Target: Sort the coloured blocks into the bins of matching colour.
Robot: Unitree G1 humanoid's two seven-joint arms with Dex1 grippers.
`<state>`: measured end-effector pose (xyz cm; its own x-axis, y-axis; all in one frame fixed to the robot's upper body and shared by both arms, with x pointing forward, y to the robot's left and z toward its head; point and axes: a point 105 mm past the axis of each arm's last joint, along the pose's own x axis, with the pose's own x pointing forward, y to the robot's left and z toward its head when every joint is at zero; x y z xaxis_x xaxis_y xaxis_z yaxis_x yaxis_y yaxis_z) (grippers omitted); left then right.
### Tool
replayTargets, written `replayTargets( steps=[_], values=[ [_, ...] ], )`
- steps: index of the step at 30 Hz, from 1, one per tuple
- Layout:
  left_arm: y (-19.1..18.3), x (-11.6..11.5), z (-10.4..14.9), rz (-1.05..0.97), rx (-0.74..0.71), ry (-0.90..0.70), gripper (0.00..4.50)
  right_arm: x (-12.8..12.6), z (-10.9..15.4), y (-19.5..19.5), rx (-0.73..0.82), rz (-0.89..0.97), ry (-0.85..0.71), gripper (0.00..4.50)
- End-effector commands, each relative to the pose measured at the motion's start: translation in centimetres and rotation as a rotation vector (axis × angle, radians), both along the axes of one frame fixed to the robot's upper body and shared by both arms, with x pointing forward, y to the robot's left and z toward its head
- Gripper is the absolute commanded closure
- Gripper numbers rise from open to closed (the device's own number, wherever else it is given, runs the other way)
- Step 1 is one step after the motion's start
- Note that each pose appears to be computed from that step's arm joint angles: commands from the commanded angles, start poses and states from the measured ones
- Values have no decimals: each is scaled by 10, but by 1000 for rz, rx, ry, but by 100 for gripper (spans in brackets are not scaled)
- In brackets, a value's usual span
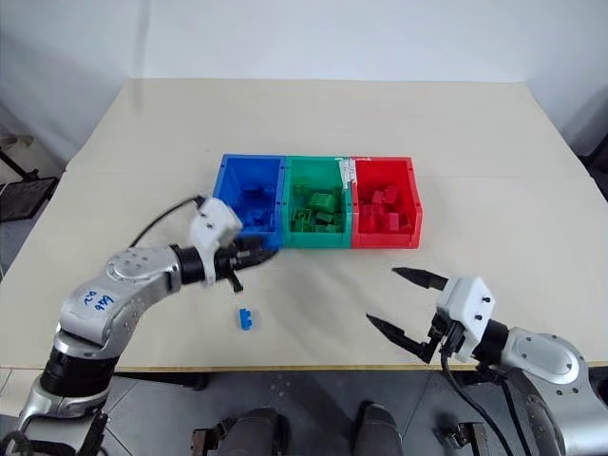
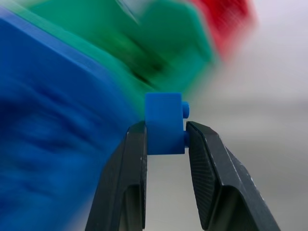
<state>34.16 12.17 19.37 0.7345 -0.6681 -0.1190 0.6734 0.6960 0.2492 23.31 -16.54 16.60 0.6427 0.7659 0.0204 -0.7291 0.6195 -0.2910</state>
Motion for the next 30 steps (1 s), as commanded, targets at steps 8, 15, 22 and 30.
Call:
replayTargets(
  steps=[8,15,22,30],
  values=[
    [12,56,29,188,-100,-122,328,17,30,1,57,-56,-156,0],
    [18,31,34,94,-120,-160,113,20,28,3,50,2,-137,0],
    [92,-26,21,17,-98,-186,21,30,27,19,10,154,-117,0],
    [187,-70,-25,74,90,-10,10,25,17,47,-81,369,-80,0]
  ],
)
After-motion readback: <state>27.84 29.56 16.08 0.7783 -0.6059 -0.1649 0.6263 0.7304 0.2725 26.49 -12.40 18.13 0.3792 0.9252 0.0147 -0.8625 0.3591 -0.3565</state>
